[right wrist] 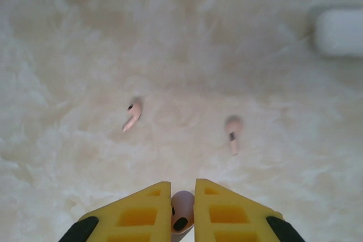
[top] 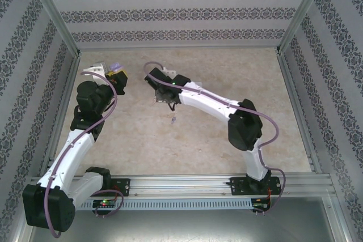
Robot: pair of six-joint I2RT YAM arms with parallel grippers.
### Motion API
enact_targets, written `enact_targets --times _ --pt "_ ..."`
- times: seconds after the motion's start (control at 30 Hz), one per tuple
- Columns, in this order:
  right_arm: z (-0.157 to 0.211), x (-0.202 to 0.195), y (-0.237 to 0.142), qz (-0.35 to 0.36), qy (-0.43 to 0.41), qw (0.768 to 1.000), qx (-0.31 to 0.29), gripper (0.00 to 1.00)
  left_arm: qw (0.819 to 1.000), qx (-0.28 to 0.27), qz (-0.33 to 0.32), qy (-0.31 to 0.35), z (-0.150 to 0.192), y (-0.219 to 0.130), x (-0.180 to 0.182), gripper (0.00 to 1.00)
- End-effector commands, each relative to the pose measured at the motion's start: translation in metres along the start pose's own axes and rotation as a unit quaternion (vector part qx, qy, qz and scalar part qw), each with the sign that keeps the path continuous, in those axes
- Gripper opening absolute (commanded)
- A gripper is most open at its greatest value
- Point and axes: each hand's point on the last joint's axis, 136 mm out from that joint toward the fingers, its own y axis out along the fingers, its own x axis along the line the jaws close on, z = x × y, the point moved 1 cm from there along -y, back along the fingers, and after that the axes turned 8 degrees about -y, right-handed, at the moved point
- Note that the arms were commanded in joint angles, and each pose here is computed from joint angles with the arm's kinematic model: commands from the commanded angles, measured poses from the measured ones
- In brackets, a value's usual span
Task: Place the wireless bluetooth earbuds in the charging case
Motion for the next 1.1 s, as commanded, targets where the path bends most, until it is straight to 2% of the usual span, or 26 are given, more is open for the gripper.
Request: enact_targets --times 0.0,0.2,0.53,0.83,1.07 --pt "-0.023 -0.023 -0.022 0.017 -0.044 0.998 -0.048 0.14 0.997 -0.011 0.063 0.054 -0.003 -0.004 -0.020 0.00" --pt "-0.055 -0.037 -0.066 0.001 -0.101 0.987 -0.124 0.15 0.986 0.011 0.121 0.118 0.030 -0.008 -0.029 0.00" --pt "-0.084 -0.039 -0.148 -0.056 -0.187 0.948 -0.251 0.16 0.946 0.013 0.237 0.221 0.073 -0.012 -0.070 0.00" --pt "-0.074 -0.031 -0.194 -0.141 -0.238 0.906 -0.320 0.16 0.918 0.026 0.300 0.258 0.098 0.009 -0.115 0.00" --pt "-0.063 -0.038 -0.214 -0.164 -0.246 0.886 -0.357 0.17 0.908 -0.029 0.332 0.256 0.087 0.025 -0.148 0.00"
